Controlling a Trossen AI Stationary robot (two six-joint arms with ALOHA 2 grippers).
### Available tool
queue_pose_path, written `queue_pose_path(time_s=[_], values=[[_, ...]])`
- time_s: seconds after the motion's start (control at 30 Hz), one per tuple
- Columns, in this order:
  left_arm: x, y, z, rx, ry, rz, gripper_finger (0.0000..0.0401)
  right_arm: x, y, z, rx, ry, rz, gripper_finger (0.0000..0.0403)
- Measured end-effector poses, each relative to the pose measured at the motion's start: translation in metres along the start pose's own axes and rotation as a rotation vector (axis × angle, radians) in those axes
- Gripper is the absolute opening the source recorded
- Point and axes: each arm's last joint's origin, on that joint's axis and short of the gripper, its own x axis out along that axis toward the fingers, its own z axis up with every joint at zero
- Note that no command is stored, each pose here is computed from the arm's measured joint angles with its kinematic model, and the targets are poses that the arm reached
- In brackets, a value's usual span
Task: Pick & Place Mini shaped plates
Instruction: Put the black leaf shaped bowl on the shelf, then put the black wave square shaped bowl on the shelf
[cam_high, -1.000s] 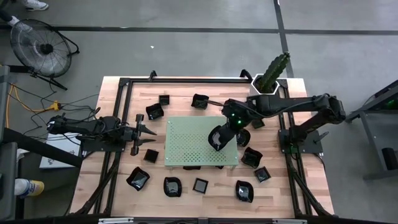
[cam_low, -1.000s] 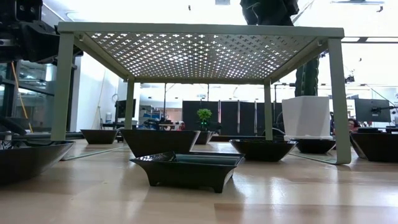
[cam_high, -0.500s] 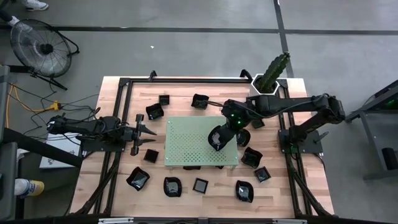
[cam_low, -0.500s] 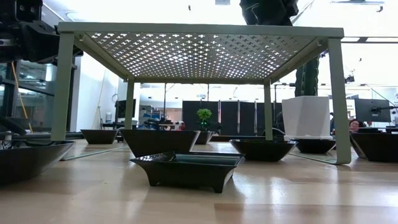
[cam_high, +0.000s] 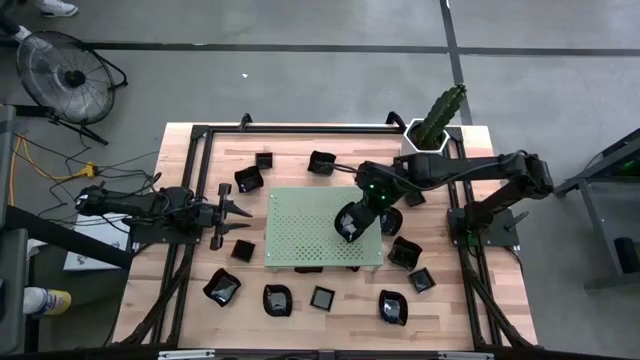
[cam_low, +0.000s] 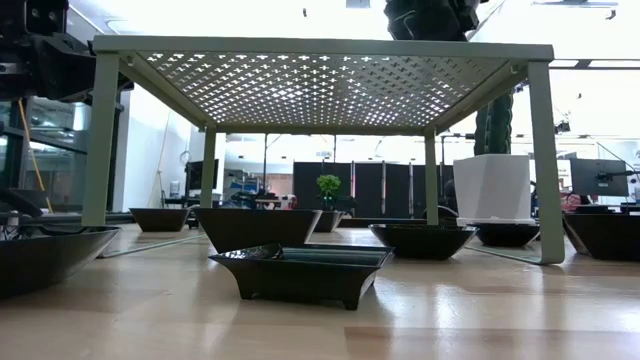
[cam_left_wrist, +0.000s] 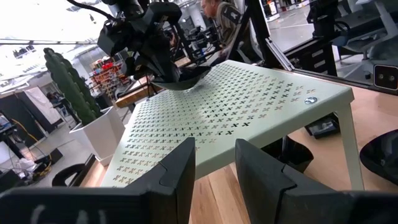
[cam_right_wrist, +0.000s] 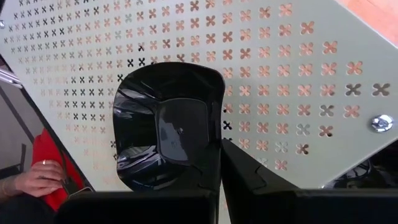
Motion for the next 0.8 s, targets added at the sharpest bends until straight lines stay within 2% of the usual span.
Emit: queue_pose_path(time_s=[0.3,0.63,0.8], values=[[0.0000,0.0000,0.0000,0.000,0.000,0.000,0.0111,0.0010,-0.0005,-0.0002,-0.008,0.005,-0.009,0.0006],[0.0000,0.0000,0.0000,0.000,0.000,0.000,0.0111,0.0010,-0.0005,-0.0003,-0.012,0.006,-0.007,0.0082],[0.0000,0.0000,0.0000,0.000,0.000,0.000,0.0111,0.0008,-0.0014,0.0007,-0.014,0.010,-0.004,0.0107]])
